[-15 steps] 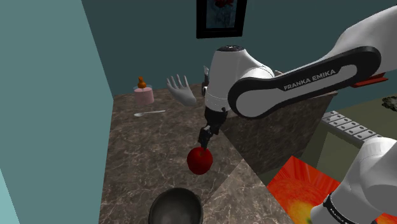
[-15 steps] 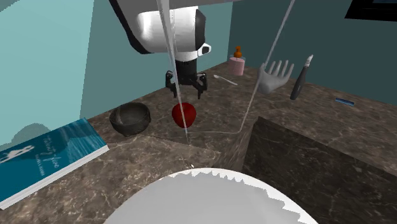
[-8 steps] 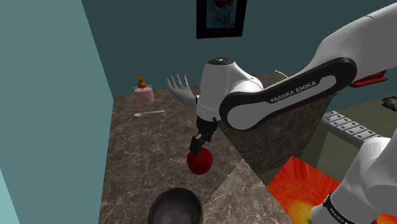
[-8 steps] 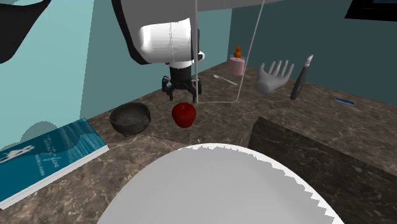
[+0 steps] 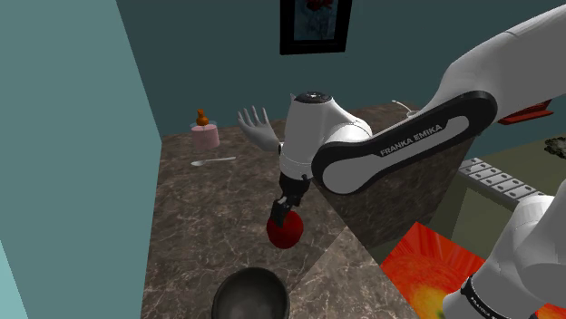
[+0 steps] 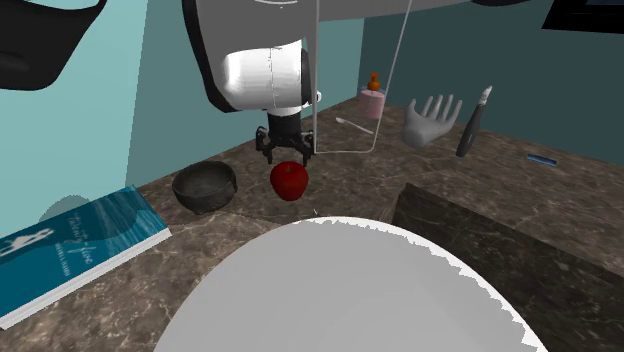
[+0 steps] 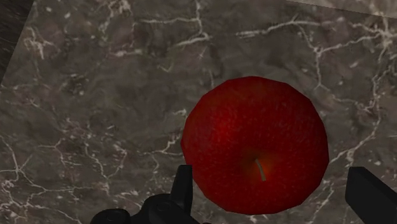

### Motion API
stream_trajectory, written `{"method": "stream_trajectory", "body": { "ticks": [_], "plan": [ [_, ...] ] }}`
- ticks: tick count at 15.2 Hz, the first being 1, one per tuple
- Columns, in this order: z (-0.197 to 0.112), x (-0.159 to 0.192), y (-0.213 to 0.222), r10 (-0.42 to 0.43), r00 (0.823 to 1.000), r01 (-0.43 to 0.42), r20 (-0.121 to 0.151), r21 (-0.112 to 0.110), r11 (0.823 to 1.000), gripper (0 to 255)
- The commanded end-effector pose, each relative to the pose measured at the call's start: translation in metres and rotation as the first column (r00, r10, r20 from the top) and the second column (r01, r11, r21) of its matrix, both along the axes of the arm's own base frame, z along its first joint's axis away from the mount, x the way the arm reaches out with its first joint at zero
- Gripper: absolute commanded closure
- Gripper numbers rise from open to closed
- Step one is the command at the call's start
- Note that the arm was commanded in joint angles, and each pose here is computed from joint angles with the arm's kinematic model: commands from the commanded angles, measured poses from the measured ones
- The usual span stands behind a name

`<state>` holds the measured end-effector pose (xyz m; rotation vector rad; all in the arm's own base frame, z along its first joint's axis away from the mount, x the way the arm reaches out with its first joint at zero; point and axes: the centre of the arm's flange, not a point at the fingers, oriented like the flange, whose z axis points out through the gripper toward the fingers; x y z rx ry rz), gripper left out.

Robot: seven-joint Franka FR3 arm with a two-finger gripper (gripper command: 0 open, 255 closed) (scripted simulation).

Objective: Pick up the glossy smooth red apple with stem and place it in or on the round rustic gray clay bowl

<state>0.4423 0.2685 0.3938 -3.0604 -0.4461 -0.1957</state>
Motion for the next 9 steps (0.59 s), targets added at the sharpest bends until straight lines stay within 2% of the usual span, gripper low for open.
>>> {"method": "stream_trajectory", "body": {
  "ticks": [1,2,3,9],
  "plan": [
    [-0.0001,0.0,0.0,0.0,1.0,0.0,0.0,0.0,1.0,0],
    [0.0,0.0,0.0,0.0,1.0,0.0,0.0,0.0,1.0,0],
    [0.0,0.0,0.0,0.0,1.0,0.0,0.0,0.0,1.0,255],
    [0.0,0.0,0.0,0.0,1.0,0.0,0.0,0.0,1.0,255]
  ]
}}
